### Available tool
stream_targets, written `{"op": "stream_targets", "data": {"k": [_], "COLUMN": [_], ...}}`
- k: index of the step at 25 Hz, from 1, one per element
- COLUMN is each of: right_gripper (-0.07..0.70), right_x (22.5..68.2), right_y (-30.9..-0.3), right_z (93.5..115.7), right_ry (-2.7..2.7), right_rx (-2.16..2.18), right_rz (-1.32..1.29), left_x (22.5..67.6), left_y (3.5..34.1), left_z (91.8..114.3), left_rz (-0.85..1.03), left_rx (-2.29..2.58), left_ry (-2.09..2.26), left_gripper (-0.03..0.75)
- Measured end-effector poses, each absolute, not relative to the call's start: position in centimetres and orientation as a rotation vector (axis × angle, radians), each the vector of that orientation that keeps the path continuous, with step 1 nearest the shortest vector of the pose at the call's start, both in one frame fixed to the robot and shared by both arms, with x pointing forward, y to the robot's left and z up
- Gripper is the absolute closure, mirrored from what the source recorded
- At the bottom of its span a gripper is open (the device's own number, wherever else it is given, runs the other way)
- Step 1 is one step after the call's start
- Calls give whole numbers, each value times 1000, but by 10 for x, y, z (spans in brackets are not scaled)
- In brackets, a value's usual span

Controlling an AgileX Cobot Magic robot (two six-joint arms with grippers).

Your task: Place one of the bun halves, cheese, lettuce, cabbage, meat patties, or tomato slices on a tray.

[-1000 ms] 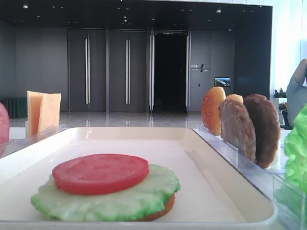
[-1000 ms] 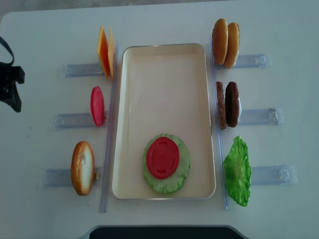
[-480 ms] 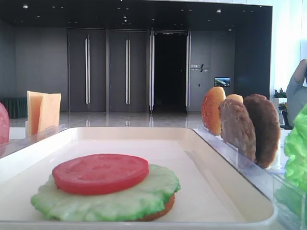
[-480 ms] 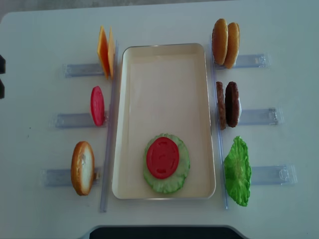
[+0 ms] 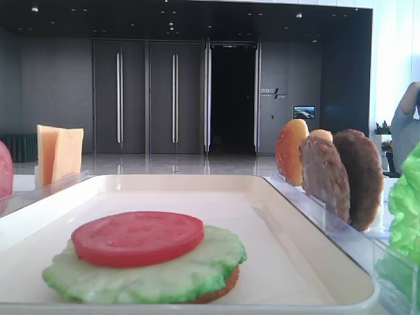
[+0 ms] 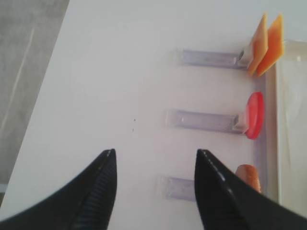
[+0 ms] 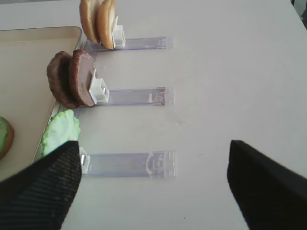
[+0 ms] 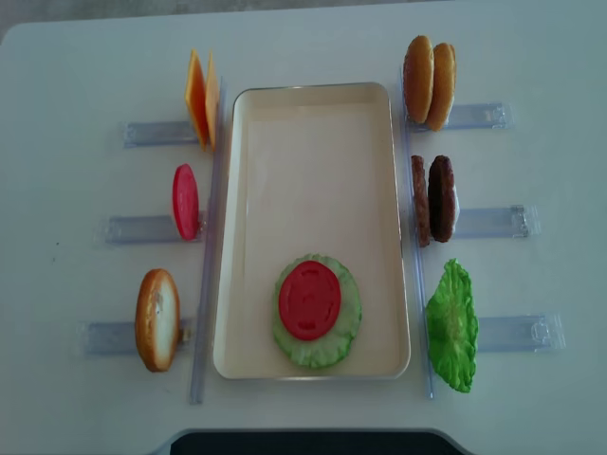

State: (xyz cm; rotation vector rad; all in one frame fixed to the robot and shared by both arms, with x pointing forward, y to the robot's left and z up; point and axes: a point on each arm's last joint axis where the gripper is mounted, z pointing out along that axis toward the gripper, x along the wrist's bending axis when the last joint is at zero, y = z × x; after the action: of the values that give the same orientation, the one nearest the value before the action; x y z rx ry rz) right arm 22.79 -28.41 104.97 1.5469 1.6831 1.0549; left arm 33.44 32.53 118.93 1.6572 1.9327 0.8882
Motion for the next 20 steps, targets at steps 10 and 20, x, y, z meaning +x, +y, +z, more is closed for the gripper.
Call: {"op": "stream_targets", "data": {"k": [10, 20], "right_gripper": [43, 43], "right_x": [228, 228], "right_y": [-284, -284], "right_z": [1050, 1050], "right_ry": [1683, 1683], "right_rx": [1547, 1547], "right_rz": [1055, 1055], "left_x": [242, 202], "left_y": [294, 282], "left_z": [1203, 1143], "left_rz": [1053, 1065], "left_rx": [1537, 1526], "left_ry": [1610, 1532], "left_gripper": [334, 349]}}
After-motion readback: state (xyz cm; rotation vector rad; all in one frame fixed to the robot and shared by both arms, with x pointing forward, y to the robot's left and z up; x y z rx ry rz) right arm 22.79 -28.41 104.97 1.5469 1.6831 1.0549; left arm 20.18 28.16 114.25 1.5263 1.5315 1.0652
